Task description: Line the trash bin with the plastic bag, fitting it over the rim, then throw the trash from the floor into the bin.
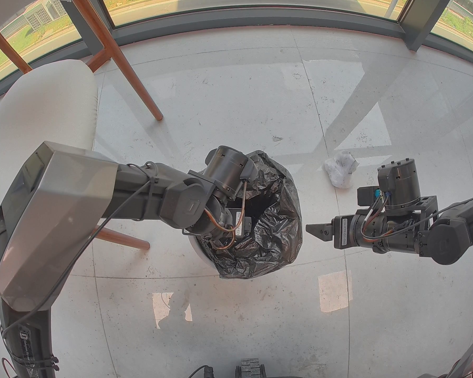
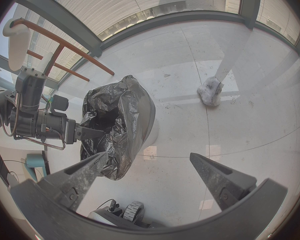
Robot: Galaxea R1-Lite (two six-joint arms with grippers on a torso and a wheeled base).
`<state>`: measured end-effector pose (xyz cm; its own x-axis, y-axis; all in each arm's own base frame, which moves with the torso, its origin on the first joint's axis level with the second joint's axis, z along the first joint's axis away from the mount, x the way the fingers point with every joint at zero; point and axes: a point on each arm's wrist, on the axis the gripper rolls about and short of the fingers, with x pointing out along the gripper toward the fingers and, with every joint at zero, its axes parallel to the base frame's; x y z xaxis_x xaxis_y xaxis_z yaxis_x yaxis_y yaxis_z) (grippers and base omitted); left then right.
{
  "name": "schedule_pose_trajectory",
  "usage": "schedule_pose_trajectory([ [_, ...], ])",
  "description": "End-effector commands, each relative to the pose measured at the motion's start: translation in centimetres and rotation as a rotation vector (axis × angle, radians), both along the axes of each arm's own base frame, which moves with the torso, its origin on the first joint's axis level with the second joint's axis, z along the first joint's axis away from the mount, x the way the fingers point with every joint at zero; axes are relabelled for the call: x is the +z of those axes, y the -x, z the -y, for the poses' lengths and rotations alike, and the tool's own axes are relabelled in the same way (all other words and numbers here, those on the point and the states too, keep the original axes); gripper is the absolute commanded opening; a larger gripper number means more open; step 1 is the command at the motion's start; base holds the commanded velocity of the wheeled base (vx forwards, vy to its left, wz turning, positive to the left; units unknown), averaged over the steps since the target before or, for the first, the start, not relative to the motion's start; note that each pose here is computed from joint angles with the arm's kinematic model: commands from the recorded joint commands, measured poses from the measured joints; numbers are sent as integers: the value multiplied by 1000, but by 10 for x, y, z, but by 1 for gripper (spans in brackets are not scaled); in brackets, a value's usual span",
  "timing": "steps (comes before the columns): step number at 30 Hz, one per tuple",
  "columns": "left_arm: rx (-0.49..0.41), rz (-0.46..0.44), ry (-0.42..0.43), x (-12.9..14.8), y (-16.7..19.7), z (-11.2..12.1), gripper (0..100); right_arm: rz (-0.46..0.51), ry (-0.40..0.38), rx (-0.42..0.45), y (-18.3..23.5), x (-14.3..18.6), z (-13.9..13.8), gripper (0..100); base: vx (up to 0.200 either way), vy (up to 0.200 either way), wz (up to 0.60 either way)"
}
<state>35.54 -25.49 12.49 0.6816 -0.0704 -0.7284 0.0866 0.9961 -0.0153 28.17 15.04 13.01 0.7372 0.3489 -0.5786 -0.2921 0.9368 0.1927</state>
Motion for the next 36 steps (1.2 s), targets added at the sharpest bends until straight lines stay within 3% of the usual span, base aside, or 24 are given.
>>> schedule_pose_trajectory([
  [1, 0, 2, -11, 0, 0, 0, 100, -1, 0, 1, 0, 0, 0, 100, 0, 0, 0],
  [20, -3, -1, -54, -18, -6, 10, 100, -1, -1, -4, -1, 0, 2, 100, 0, 0, 0],
  [21, -3, -1, -54, -19, -7, 11, 0, -1, -1, -4, -1, 0, 2, 100, 0, 0, 0],
  [36, -7, -34, -81, -14, -5, 10, 0, -2, -2, -13, -2, 0, 4, 100, 0, 0, 0],
])
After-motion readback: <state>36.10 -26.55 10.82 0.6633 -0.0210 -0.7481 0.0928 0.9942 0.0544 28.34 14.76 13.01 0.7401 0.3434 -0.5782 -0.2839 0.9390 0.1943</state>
